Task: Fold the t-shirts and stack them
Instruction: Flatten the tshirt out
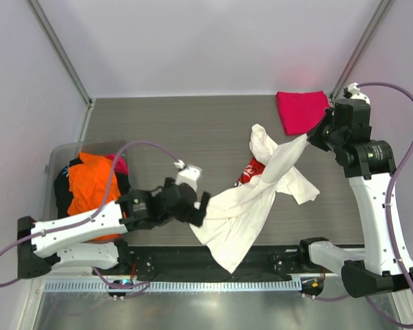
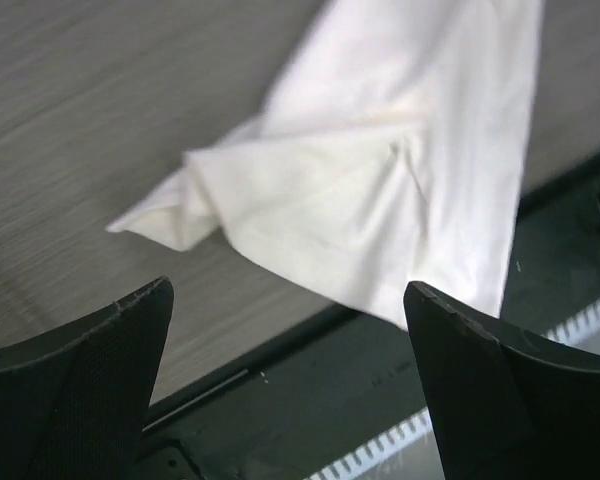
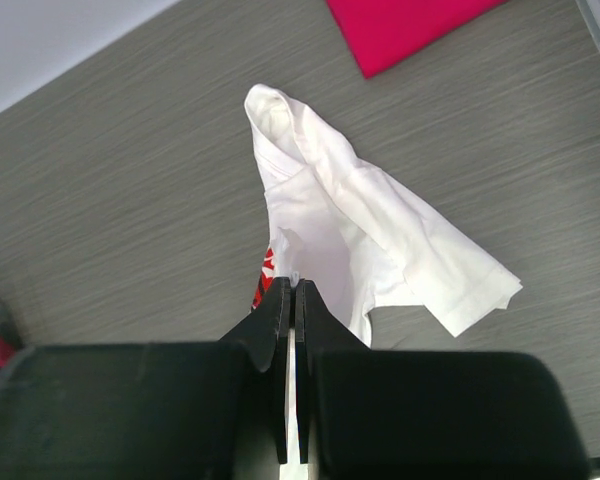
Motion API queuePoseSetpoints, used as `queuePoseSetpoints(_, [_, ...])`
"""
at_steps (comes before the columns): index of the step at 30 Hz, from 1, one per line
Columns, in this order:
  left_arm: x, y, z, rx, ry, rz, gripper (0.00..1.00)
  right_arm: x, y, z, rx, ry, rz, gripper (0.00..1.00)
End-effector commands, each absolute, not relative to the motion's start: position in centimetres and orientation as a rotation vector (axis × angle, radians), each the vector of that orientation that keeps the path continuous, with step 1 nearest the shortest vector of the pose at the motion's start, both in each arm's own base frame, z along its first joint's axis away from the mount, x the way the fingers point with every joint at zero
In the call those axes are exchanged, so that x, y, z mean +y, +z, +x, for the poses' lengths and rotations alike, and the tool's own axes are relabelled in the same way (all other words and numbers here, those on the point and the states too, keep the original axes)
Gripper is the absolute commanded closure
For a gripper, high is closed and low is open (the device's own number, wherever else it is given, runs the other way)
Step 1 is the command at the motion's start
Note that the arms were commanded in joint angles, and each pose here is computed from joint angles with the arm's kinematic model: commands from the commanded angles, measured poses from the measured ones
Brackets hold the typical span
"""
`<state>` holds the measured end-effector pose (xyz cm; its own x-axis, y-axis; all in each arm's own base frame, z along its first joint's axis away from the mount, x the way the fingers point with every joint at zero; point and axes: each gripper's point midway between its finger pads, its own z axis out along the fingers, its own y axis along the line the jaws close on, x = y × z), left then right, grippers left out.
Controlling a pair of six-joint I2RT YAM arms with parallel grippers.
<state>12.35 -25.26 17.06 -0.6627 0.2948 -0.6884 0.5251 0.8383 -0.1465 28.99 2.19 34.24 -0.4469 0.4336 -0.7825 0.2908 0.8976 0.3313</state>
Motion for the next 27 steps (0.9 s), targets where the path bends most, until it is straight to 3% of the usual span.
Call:
queuePoseSetpoints(1, [-20.2, 18.3, 17.8, 2.313, -0.277, 0.201, 0.03, 1.8, 34.7, 28.3, 2.039, 0.169, 0.522, 0.99])
queuePoseSetpoints(6, [-15.6, 13.0, 20.6, 2.457, -0.232, -0.127, 0.10, 2.1, 34.0, 27.8, 2.053, 0.190, 0.516, 0.99])
queuePoseSetpoints(18, [-16.2, 6.1, 21.5, 2.557, -0.454, -0.344, 0.12, 3.1, 31.8, 27.6, 2.114, 0.239, 0.510, 0.99])
queuePoseSetpoints(27, [-17.8, 3.7, 21.1, 2.611, -0.538, -0.356, 0.30, 3.0, 31.2, 27.8, 2.126, 0.225, 0.508, 0.99])
